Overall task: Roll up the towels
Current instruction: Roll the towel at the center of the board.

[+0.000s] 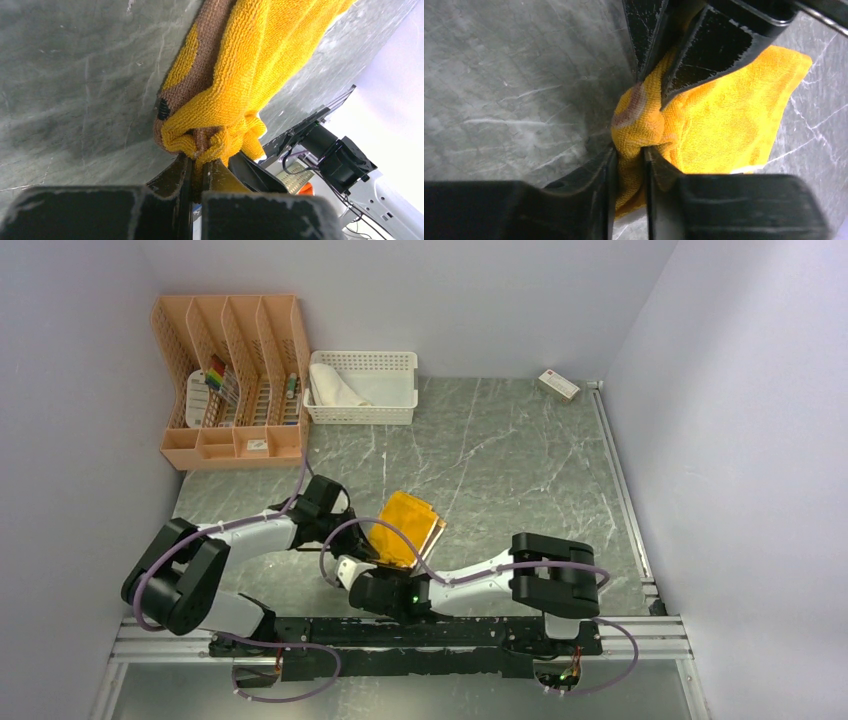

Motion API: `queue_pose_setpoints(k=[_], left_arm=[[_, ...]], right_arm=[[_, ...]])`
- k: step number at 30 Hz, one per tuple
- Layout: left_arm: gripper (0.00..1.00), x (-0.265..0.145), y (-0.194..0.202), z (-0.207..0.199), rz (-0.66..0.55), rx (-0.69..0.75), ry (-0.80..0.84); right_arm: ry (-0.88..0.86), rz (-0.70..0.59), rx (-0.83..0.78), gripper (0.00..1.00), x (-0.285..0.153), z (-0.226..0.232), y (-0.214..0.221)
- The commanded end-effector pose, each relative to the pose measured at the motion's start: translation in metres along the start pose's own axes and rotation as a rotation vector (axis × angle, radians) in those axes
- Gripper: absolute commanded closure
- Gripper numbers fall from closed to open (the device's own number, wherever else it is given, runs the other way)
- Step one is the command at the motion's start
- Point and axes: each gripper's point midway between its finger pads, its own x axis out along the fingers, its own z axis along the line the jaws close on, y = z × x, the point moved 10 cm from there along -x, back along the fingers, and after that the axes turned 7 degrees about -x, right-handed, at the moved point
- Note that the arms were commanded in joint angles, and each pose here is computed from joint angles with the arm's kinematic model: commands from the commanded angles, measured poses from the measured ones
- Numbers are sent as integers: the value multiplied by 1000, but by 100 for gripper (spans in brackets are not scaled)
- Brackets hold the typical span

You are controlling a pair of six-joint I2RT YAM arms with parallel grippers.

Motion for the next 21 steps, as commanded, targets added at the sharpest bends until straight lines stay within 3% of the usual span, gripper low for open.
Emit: queue_pose_setpoints(k=[1,2,3,7,8,12,14,21], left_arm=[[93,-5,3,-5,75,-12,79],[93,-8,0,-7,70,-13,93],[93,-11,-2,-7,68,-17,98],[93,-26,-9,-14,40,3,135],[89,-30,-11,-16,34,10,147],[44,-49,-16,-26,-42,50,167],[30,-58,-18,-32,-68,73,171],[28,-64,-15,-30,-114,102,180]], right_arm=[[16,64,22,82,10,5,8],[4,65,41,87,10,4,9],[-7,61,71,99,11,2,10],[-186,-55,258,100,3,-15,10],[-269,-118,311,100,-3,-22,6],[-450,-200,465,100,-6,-47,7],[-518,-226,526,100,-7,-56,7],[-751,-264,796,100,4,-88,23]])
